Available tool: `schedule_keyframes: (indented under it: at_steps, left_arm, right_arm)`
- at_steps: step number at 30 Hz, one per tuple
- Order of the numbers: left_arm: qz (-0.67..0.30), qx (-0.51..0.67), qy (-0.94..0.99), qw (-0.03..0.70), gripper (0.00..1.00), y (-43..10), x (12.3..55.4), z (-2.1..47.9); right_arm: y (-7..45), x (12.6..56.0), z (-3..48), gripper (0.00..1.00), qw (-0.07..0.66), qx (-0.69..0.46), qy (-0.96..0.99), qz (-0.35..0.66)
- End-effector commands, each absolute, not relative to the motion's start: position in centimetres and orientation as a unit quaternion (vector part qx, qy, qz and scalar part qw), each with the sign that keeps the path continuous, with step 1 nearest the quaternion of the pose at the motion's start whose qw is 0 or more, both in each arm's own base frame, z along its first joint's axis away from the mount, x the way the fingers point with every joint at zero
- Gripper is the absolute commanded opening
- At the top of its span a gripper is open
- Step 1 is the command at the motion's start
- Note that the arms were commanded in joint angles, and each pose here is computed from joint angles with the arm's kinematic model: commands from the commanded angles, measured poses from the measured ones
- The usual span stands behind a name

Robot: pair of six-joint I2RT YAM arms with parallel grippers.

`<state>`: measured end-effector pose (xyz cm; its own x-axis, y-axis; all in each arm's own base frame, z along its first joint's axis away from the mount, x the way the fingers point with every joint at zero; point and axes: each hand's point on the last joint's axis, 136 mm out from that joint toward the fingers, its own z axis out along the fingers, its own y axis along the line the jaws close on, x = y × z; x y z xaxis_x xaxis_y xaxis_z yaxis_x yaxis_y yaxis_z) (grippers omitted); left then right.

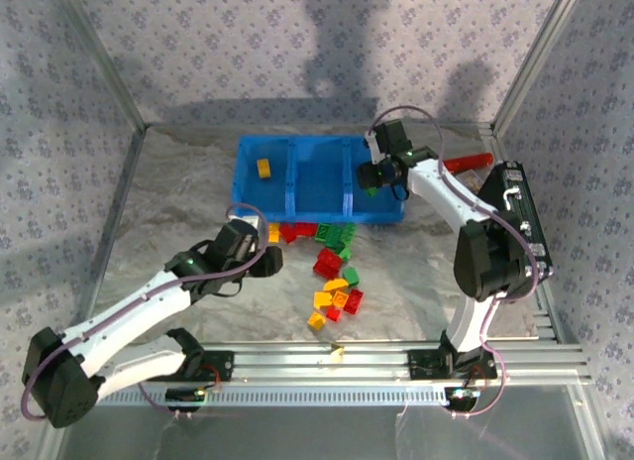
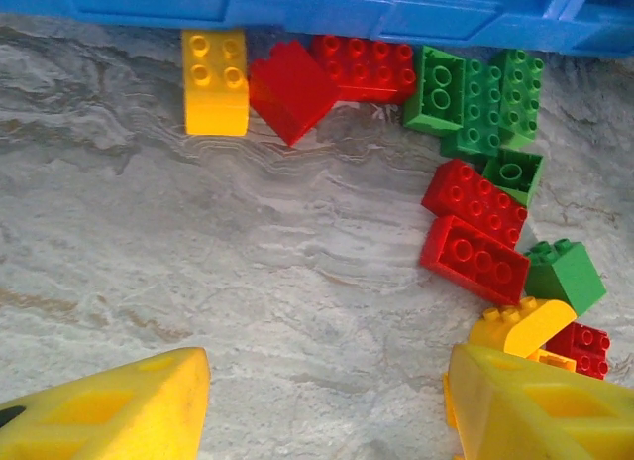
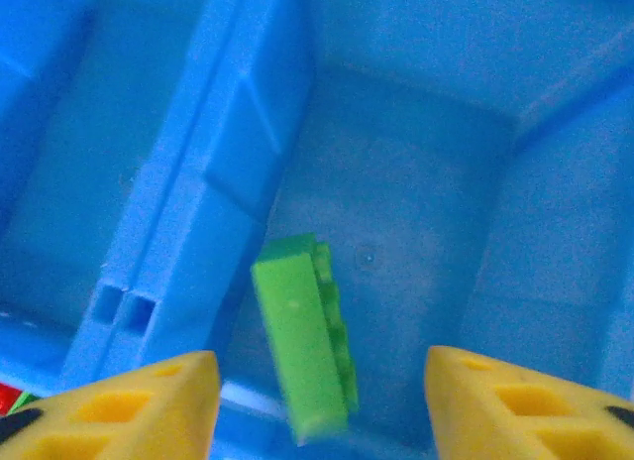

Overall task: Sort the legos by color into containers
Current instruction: Place the lego in the container, then pick up the lego from the center of the table.

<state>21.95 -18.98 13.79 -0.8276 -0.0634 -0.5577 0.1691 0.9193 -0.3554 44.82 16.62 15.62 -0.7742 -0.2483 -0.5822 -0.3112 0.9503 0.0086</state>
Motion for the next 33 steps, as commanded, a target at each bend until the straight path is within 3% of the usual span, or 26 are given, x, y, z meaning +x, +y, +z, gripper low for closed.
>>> schedule_keyframes:
  at_steps: [1,2,3,4,11,18,25,33]
  left_arm:
    - [-0.214,0.028,0.928,0.306,0.65,-20.7,22.9,14.8]
    - [-0.215,0.035,0.928,0.302,0.66,-21.3,22.9,14.6]
    - [-0.216,0.04,0.929,0.298,0.65,-21.8,23.0,14.4]
    - [-0.216,0.046,0.93,0.295,0.65,-22.3,23.0,14.3]
    - [-0.212,0.138,0.934,0.253,0.66,-27.7,23.2,12.5]
    - [-0.16,0.203,0.949,0.18,0.66,-32.3,23.4,7.8]
    - [-0.113,0.209,0.961,0.144,0.64,-32.9,23.9,4.6]
    - [-0.066,0.23,0.963,0.121,0.73,-33.3,23.1,3.2]
  right_arm:
    - [16.5,45.0,20.2,0.68,0.341,-0.137,0.928,0.052]
    - [16.7,44.5,21.0,0.72,0.35,-0.141,0.925,0.053]
    - [17.0,43.9,21.7,0.81,0.358,-0.147,0.921,0.047]
    - [17.2,43.4,22.3,0.82,0.365,-0.154,0.917,0.042]
    - [18.6,37.1,23.0,0.81,0.376,-0.178,0.906,0.075]
    - [16.7,31.1,18.1,0.8,0.343,-0.149,0.921,0.107]
    - [15.5,29.3,16.7,0.79,0.342,-0.133,0.922,0.119]
    - [14.7,29.5,16.8,0.79,0.35,-0.126,0.92,0.119]
